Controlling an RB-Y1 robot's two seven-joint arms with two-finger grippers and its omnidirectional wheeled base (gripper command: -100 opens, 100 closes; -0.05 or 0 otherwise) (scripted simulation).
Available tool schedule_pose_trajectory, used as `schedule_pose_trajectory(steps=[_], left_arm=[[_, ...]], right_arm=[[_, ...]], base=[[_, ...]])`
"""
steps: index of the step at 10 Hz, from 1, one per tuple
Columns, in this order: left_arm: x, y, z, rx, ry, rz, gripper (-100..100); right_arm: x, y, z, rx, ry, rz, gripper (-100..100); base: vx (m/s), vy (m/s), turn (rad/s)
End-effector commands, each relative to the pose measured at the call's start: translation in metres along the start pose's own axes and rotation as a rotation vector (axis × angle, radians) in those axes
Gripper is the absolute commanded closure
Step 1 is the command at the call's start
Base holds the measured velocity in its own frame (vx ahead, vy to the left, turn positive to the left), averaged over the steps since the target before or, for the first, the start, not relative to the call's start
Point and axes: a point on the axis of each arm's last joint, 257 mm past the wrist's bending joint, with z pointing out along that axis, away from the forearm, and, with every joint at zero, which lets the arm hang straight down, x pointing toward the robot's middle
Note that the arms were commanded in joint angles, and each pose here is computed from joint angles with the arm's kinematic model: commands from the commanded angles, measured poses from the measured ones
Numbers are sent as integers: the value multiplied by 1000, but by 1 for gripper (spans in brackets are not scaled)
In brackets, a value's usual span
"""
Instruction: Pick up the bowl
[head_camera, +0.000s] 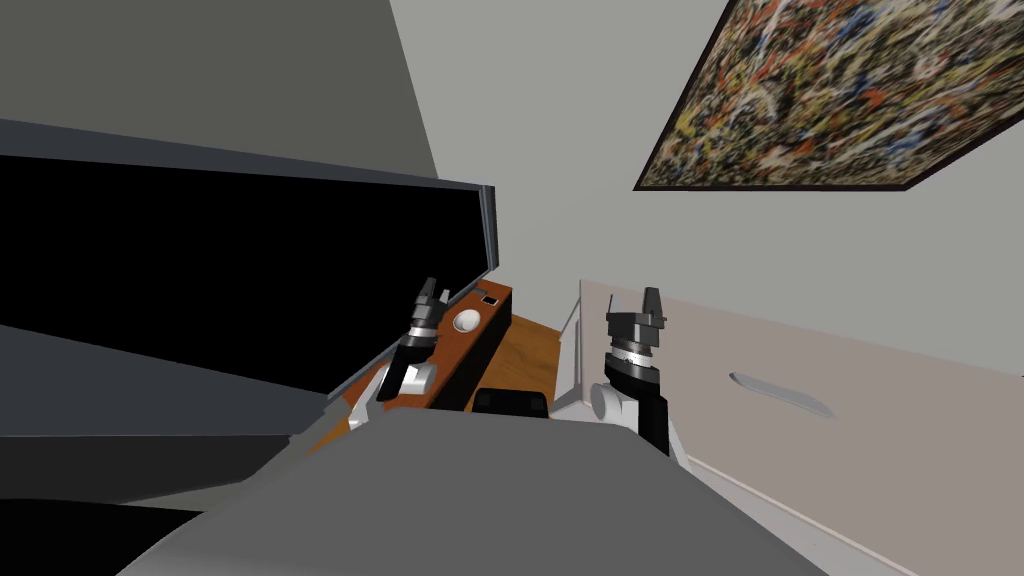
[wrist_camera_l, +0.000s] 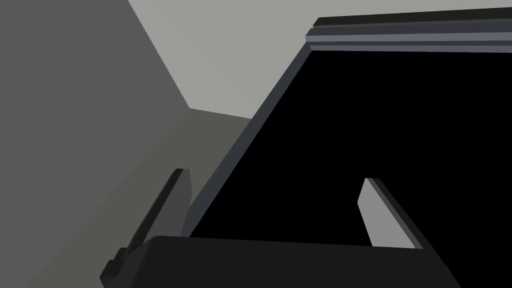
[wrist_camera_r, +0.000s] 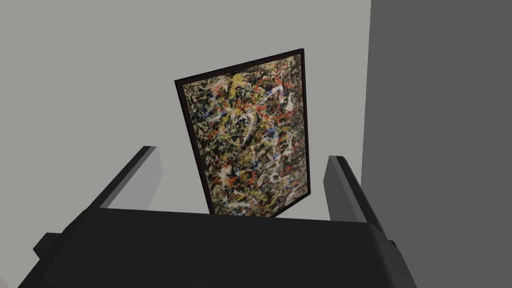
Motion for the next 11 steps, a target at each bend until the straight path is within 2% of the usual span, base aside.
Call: schedule_pose_trajectory(steps=[1, 2, 5, 6, 8, 9, 11], left_arm=[[-4, 31, -3, -81, 4, 22, -100], [-5, 33, -3, -85, 4, 22, -100], [-13, 89, -10, -227, 4, 58, -100], [-14, 95, -12, -239, 3, 58, -100], [-21, 133, -21, -337, 0, 79, -100], [-22, 135, -22, -343, 0, 79, -100], [-30, 170, -32, -438, -5, 94, -100]], right_arm=[[0, 0, 0, 0, 0, 0, 0], [0, 0, 0, 0, 0, 0, 0], [0, 0, 0, 0, 0, 0, 0], [0, 0, 0, 0, 0, 0, 0], [0, 0, 0, 0, 0, 0, 0], [0, 0, 0, 0, 0, 0, 0], [0, 0, 0, 0, 0, 0, 0]], base=[[-52, -23, -11], [-36, -17, -2], [-45, -17, -14], [-38, -11, -7], [-32, -10, -22], [-23, -6, -7], [-22, -6, -24]])
